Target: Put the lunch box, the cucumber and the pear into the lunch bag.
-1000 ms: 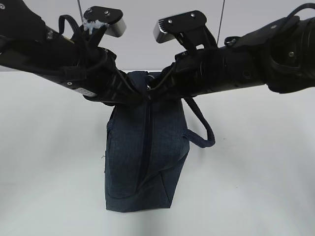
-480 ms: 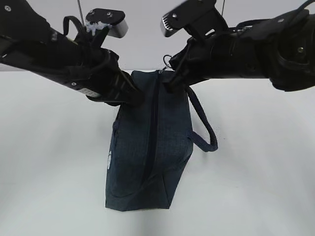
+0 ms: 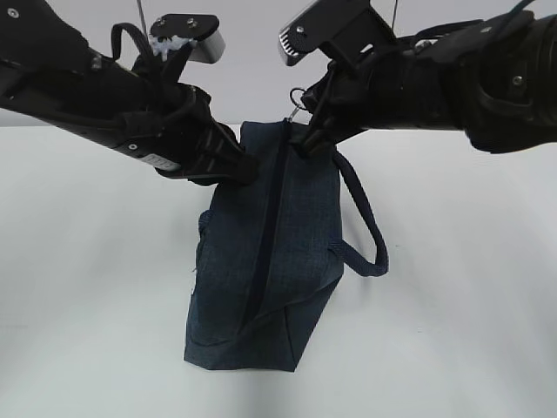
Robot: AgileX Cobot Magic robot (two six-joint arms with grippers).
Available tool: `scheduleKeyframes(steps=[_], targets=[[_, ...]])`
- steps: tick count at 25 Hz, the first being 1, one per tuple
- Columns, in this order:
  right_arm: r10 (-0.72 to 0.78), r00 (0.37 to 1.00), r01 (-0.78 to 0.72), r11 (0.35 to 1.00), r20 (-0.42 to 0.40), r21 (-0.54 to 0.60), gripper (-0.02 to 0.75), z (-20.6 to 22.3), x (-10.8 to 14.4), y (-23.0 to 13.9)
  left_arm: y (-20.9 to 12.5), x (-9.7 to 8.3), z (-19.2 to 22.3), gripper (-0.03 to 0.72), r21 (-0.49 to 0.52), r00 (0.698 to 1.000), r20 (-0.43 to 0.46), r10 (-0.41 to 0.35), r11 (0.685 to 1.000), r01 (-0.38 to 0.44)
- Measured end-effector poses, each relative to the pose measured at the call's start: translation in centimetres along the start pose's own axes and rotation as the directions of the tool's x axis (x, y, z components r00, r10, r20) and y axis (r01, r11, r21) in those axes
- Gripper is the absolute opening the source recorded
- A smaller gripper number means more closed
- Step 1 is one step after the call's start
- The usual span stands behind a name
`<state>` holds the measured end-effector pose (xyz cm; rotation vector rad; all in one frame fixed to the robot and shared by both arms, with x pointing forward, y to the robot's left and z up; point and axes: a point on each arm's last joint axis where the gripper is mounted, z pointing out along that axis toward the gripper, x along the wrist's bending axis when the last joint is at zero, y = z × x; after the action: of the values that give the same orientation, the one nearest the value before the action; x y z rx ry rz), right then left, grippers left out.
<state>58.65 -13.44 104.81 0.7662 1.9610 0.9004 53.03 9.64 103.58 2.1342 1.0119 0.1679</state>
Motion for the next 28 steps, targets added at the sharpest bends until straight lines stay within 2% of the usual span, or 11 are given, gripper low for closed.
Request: scheduleKeyframes(steps=[4, 10, 21, 28], targets=[[0.012, 1.0, -0.012, 1.0, 0.0, -0.004, 0.0, 0.3, -0.4, 0.1, 0.0, -0.2, -0.4, 0.003, 0.001, 1.0, 0.008, 0.002, 1.0, -0.002], [0.161, 0.983, -0.162, 0.987, -0.087, -0.01, 0.001, 0.8, -3.1, -0.5, 0.5, -0.6, -1.8, 0.003, -0.029, 1.0, 0.009, 0.019, 0.999, -0.019], [0.23, 0.97, -0.228, 0.973, -0.077, 0.042, 0.001, 2.1, -3.7, -2.2, 0.3, -0.8, -2.1, 0.003, -0.009, 0.999, 0.024, 0.025, 1.0, -0.025], [0.299, 0.952, -0.295, 0.953, -0.064, 0.063, 0.001, 2.3, -4.9, -3.2, 0.3, -0.9, -2.2, 0.003, -0.006, 0.999, 0.028, 0.026, 1.0, -0.026]])
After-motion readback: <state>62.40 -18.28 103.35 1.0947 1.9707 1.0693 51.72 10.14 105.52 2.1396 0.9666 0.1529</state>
